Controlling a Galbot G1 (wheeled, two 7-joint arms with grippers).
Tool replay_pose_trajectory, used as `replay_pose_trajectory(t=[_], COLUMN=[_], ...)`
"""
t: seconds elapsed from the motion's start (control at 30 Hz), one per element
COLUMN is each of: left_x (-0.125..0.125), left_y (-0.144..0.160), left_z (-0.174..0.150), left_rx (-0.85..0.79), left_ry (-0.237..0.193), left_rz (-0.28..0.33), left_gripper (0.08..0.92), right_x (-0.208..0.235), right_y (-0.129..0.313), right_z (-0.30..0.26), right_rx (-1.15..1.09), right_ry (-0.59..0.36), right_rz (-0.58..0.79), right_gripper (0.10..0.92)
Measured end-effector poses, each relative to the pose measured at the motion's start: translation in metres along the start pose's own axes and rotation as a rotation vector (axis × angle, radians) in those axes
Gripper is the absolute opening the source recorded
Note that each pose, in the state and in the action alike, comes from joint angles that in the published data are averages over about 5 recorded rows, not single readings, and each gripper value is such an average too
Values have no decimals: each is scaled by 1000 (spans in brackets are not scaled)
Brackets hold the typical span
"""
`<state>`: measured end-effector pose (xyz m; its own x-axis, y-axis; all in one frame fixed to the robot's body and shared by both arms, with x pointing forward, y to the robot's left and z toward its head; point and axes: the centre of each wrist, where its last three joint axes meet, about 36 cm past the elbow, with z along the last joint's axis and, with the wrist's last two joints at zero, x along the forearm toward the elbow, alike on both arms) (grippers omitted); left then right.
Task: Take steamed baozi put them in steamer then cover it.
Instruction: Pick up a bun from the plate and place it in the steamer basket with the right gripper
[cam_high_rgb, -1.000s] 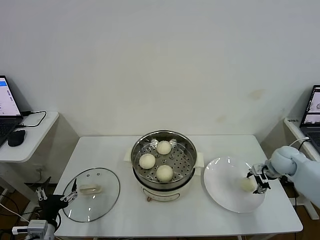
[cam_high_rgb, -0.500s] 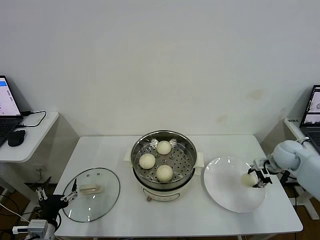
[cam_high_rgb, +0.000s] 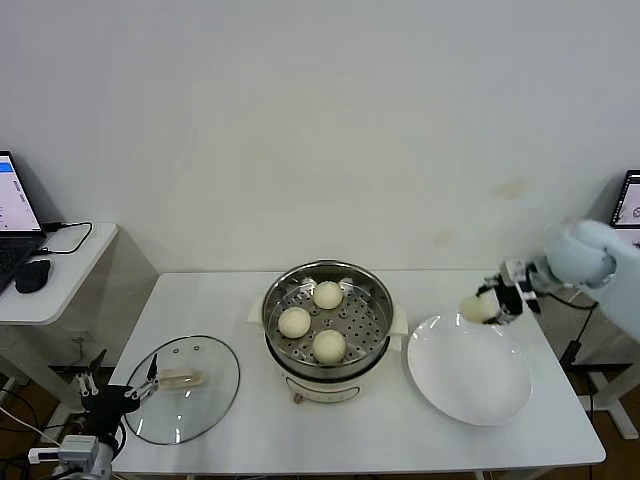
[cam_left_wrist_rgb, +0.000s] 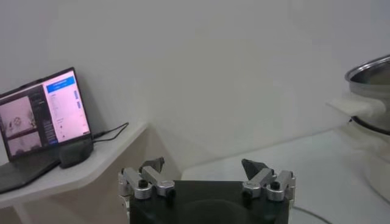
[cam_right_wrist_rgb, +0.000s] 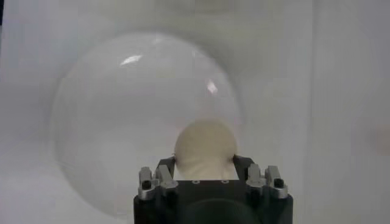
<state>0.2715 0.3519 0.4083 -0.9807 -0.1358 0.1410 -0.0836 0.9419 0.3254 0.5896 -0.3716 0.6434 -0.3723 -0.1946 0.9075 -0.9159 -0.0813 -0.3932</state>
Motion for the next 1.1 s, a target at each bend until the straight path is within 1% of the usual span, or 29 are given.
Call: replay_pose_trajectory(t=[0.2, 0.33, 0.47, 0.77, 1.1], left_x=[-3, -4, -4, -4, -4], left_y=[-2, -3, -5, -2, -2], left_z=[1, 1, 2, 1, 0], left_rx=[3, 7, 11, 13, 19], left_ry=[-1, -3, -4, -4, -8], left_rz=[3, 3, 2, -7, -15], left_gripper=[823, 823, 823, 823, 823], right_x=[29, 31, 25, -11, -62], right_y=[-28, -37, -42, -39, -24], right_z=[-62, -105, -142, -194, -209], right_rx=[14, 11, -5, -44, -81], right_ry=[-77, -120, -141, -119, -65], right_rz=[41, 29, 9, -40, -84], right_gripper=[624, 627, 628, 625, 624])
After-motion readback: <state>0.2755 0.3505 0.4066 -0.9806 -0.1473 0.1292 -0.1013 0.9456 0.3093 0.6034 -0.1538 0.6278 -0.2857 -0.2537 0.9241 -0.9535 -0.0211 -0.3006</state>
